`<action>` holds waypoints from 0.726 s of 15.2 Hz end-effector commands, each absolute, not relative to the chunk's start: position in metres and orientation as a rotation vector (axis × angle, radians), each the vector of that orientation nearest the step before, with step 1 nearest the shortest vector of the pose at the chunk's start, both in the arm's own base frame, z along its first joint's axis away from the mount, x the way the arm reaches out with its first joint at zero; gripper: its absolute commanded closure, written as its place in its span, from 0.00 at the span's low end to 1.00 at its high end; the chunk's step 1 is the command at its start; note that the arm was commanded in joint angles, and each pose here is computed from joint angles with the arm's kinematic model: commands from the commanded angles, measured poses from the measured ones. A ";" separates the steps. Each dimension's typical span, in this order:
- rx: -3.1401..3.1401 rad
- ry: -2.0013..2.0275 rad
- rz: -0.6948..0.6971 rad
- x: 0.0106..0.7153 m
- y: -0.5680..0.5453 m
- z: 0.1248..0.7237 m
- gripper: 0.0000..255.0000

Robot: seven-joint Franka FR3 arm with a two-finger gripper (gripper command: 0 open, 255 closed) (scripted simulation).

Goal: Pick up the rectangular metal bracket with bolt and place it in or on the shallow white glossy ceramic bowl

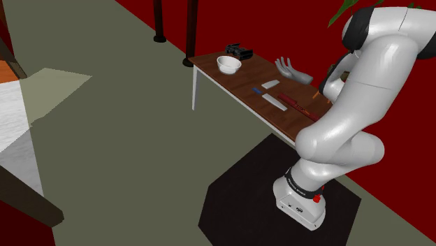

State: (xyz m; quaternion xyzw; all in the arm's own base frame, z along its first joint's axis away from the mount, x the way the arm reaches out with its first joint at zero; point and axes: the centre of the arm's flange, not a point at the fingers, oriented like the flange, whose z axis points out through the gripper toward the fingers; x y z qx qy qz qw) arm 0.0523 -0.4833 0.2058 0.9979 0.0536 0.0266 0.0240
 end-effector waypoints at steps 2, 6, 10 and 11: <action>3.088 0.166 0.082 0.052 -0.483 0.219 0.00; 3.088 0.166 0.082 0.050 -0.481 0.256 0.00; 3.088 0.166 0.082 0.050 -0.481 0.256 0.00; 3.088 0.166 0.082 0.050 -0.481 0.256 0.00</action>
